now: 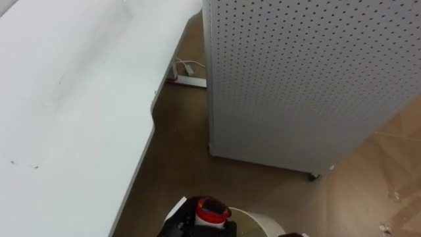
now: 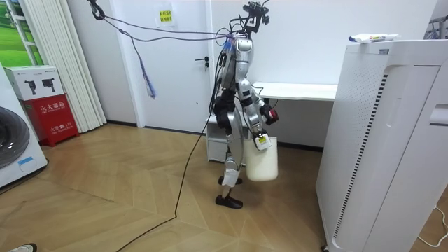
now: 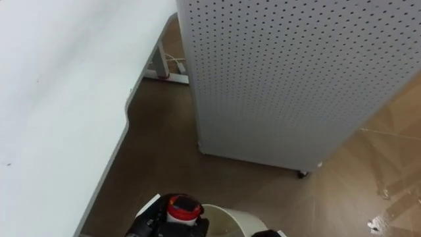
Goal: Pick garbage
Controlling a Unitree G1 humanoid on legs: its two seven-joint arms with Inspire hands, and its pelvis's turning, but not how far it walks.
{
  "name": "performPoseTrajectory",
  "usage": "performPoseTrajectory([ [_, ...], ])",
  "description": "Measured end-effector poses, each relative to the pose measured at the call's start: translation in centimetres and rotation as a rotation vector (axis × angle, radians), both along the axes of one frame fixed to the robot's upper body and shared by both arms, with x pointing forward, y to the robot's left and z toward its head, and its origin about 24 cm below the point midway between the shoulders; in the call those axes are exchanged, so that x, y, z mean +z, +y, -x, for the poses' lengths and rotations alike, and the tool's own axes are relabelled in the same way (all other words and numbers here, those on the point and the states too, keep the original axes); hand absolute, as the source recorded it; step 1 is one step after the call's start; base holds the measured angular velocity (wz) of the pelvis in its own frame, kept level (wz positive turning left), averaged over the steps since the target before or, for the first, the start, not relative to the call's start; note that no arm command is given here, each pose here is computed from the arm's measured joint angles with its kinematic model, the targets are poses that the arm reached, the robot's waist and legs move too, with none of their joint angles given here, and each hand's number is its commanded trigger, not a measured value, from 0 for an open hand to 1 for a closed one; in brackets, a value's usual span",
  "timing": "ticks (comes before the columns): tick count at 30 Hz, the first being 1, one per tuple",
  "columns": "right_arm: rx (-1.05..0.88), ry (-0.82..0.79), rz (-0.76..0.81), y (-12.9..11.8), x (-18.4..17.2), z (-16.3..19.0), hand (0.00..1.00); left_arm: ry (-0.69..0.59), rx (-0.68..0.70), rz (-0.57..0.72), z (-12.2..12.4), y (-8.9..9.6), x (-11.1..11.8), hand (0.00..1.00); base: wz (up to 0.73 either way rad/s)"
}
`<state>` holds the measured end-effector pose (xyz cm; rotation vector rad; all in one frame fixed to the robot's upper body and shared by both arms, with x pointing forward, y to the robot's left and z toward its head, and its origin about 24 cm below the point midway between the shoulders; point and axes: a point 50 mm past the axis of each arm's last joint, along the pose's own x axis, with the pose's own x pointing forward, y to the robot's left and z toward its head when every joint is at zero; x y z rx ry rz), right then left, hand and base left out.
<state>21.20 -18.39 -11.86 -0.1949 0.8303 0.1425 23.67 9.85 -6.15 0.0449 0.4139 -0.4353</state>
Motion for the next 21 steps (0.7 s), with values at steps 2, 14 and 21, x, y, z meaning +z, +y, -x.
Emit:
performPoseTrajectory([
  [2,-0.003,0.005,0.008,0.0,-0.1,0.1,1.0,0.005,-0.01,-0.013,0.2,-0.2,-0.2,0.69,-0.1],
  [14,-0.071,-0.021,-0.021,0.3,0.2,-0.5,1.0,0.031,-0.02,-0.019,0.7,-0.7,-0.8,0.0,0.0],
  [21,-0.071,-0.009,-0.033,0.5,0.0,-0.2,1.0,0.053,-0.06,-0.018,1.3,-1.3,-1.3,0.0,-0.02],
])
